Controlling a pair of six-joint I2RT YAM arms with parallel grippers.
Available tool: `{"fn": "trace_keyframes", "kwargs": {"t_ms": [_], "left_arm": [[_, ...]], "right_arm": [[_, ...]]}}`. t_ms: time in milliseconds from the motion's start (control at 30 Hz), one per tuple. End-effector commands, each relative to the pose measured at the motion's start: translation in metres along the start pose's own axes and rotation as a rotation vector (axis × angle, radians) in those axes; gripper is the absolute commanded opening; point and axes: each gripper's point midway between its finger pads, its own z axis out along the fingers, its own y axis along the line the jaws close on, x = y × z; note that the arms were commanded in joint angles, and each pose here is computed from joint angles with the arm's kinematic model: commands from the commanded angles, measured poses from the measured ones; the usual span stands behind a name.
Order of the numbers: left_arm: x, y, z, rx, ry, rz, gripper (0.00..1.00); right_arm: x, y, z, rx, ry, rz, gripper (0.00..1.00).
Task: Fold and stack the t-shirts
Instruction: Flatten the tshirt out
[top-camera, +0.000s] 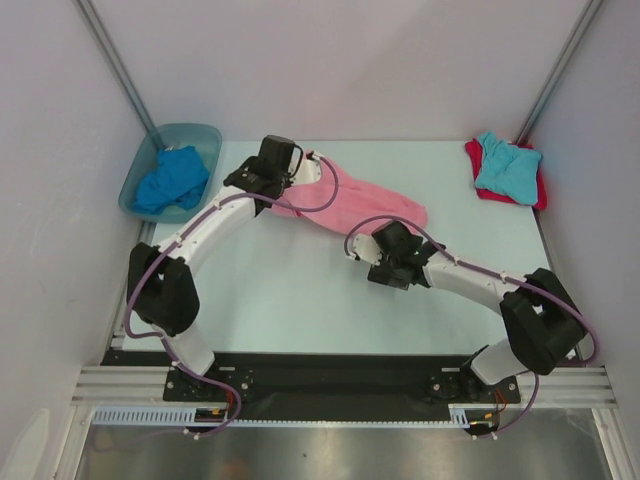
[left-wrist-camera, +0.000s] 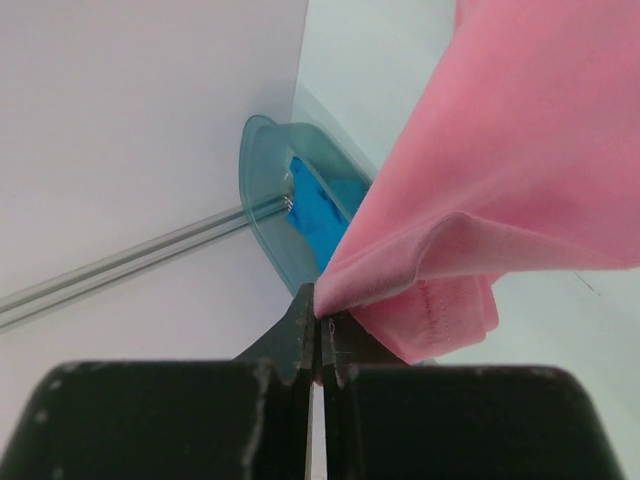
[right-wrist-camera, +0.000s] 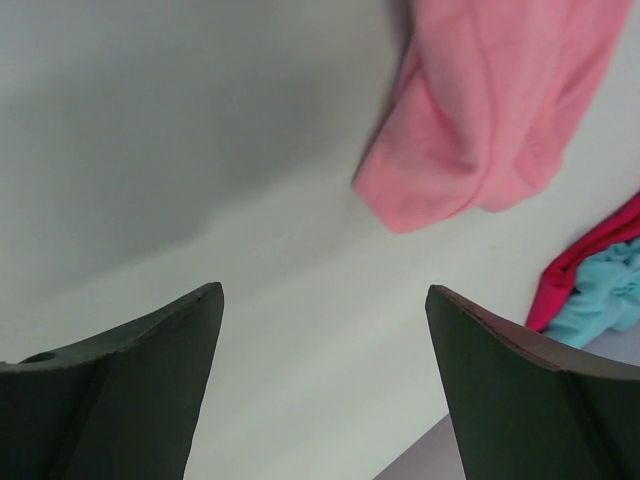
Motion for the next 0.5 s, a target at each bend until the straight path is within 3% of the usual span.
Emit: {"fn": "trace_keyframes", "kwargs": {"t_ms": [0,467], "left_arm": [[0.0,0.039,-0.018,-0.103,-0.003,-0.07,0.0],[0.005,0.058,-0.036,-0.154,-0.004,-0.086,0.0]], "right_arm": [[-0.005,0.007,0.007,0.001,-0.029,0.037,0.88],[-0.006,0.007,0.05,0.056,-0.017,0.033,0.88]]}}
